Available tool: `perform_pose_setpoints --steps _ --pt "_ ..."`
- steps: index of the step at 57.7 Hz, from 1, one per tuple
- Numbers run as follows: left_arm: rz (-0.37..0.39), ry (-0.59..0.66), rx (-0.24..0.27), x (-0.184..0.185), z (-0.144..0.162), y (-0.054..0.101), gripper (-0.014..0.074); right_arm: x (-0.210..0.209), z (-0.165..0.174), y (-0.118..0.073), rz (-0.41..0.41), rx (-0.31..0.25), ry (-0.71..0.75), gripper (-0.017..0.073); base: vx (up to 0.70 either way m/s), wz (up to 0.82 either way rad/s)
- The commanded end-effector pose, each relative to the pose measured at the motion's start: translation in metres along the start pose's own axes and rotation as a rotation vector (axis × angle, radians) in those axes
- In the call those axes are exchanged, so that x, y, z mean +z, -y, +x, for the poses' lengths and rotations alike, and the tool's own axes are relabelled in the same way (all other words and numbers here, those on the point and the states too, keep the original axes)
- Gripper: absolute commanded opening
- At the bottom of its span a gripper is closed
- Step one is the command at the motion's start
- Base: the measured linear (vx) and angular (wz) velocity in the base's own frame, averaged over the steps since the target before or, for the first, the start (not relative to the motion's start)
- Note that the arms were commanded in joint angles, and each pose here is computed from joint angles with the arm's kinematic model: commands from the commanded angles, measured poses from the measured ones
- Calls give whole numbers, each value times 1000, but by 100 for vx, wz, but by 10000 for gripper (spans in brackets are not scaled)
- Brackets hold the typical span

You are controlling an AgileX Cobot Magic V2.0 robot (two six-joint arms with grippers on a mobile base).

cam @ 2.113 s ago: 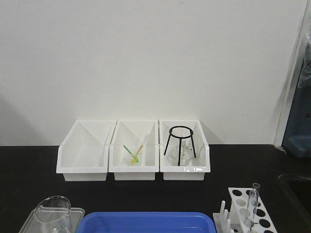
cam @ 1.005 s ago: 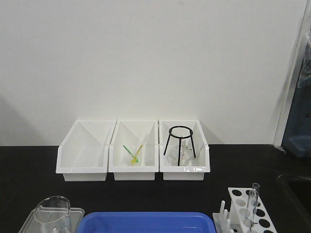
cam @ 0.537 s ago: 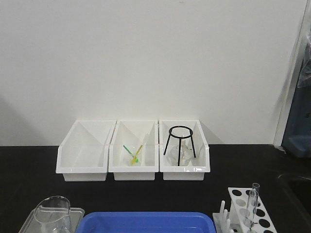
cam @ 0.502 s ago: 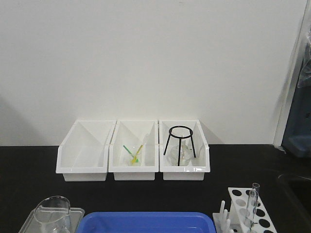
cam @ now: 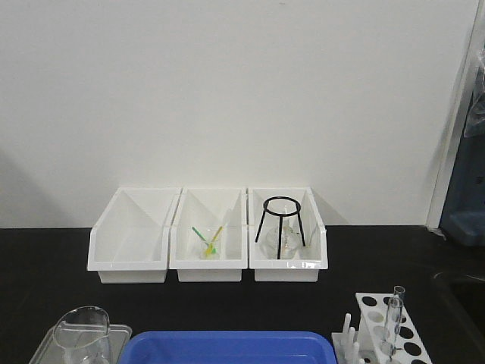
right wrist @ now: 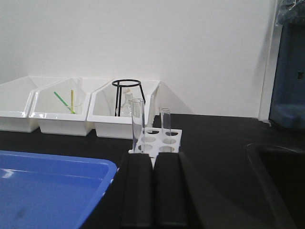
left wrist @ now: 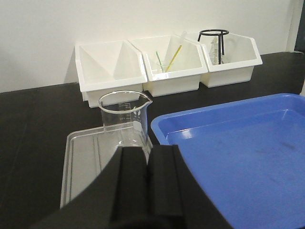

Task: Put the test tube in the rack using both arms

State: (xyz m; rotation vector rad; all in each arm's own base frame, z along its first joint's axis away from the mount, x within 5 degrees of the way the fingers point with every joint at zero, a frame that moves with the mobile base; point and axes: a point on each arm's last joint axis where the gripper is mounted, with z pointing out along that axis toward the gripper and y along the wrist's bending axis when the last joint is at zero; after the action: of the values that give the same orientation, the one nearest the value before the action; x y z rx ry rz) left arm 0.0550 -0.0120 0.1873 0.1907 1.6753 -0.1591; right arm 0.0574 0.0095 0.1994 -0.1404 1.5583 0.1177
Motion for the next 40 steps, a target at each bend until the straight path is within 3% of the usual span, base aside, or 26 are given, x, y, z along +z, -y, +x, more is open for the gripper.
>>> perform_pose_setpoints --steps 1,40 --pt "4 122 -10 -4 -17 0 -4 -2 0 0 2 3 60 -11 0 0" --pt "4 122 -10 -4 -17 0 -4 -1 3 0 2 4 37 -11 0 0"
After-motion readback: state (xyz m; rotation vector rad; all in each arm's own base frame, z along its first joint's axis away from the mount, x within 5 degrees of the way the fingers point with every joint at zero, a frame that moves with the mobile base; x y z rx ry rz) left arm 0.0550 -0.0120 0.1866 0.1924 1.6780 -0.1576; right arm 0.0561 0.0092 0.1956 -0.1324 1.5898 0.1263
